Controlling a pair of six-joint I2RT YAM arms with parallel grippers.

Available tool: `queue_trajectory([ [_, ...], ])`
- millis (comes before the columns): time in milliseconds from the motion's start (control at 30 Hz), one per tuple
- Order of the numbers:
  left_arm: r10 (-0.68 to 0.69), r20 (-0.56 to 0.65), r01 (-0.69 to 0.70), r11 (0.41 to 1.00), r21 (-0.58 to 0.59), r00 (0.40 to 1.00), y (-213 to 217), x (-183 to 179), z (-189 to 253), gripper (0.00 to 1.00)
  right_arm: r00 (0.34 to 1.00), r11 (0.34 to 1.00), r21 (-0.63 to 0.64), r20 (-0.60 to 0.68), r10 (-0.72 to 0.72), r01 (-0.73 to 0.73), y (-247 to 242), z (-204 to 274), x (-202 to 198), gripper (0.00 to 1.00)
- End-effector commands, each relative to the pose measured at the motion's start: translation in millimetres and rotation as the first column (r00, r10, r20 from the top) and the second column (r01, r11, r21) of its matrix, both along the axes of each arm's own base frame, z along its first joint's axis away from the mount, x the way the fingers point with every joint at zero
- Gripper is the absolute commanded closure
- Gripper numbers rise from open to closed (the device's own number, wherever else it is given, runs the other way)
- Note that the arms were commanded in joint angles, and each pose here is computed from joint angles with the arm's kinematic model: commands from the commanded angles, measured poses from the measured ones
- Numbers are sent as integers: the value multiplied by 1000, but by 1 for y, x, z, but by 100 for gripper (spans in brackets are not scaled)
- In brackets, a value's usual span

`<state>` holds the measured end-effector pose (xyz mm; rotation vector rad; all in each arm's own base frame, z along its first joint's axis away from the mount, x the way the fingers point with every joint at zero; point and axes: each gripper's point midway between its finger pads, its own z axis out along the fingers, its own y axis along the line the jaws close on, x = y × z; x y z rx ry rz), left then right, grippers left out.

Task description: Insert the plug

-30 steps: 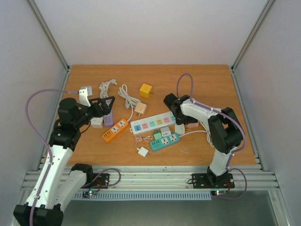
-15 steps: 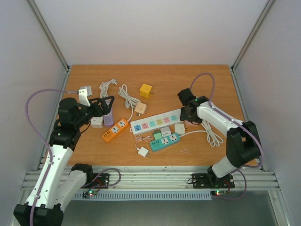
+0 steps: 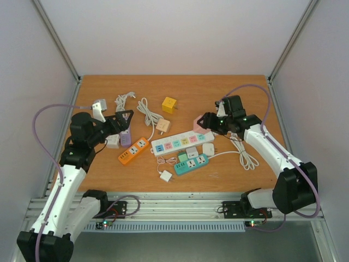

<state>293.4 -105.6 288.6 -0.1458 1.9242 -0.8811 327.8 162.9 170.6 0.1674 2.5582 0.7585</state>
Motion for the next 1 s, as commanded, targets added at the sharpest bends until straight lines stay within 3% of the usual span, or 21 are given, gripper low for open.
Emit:
queue_trajectory([
  [0,-2,-58,-9,982,-187,998,-8,8,-8,1,984,934,311,92,151,-173,50,48,-6,51],
  [167,-107,-119,58,934,-353,987,-33,13,-19,1,965,854,450,89,246,-259,80,71,-17,50],
  [367,-302,-53,236,833,-501,952,-80,4,-8,2,934,781,518,123,335,-348,113,90,-33,50],
  [567,-420,28,361,741,-566,907,-109,-10,9,2,908,717,568,157,387,-404,133,105,-43,50],
  [800,-426,40,395,795,-461,904,-121,-20,7,2,883,671,585,204,422,-456,139,128,-53,49],
  [967,-458,89,453,799,-395,885,-127,-32,22,2,777,618,472,361,515,-629,136,147,-73,48],
])
